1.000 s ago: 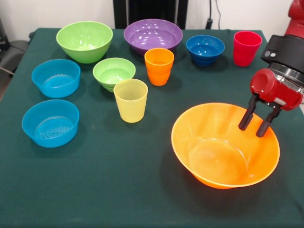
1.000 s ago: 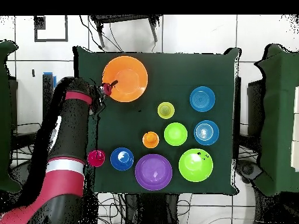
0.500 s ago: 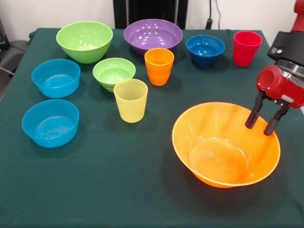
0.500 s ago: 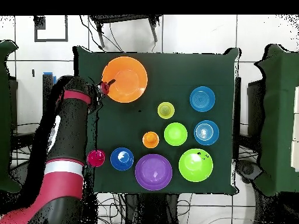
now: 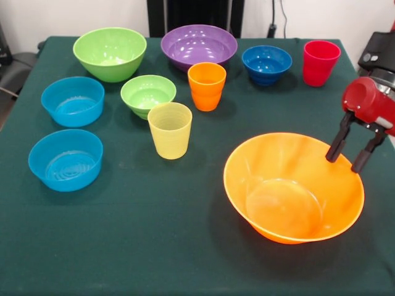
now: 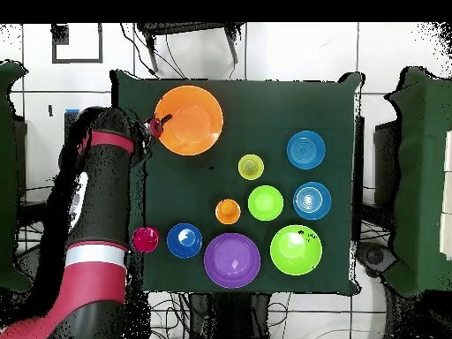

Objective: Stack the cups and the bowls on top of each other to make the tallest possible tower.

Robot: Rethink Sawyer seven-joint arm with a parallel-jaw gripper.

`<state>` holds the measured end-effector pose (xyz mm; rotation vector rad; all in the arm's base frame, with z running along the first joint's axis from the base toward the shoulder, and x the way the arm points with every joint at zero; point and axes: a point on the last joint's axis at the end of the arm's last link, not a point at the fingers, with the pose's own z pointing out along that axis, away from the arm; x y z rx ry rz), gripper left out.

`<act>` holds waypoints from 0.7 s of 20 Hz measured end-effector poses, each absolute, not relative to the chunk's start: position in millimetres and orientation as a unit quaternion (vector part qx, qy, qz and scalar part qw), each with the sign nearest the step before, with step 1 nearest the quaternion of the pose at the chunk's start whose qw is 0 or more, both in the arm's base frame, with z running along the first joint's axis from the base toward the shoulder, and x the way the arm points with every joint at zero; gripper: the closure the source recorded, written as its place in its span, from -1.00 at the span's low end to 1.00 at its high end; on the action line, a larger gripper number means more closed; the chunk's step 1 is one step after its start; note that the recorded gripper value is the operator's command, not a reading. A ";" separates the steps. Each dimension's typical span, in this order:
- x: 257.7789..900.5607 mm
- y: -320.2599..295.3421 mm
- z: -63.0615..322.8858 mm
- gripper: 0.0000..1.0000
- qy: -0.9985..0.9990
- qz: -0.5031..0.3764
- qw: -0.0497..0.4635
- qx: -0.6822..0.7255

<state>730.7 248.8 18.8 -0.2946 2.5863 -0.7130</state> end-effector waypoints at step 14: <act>755.6 275.0 28.8 -1.00 0.937 -0.236 0.201 -0.163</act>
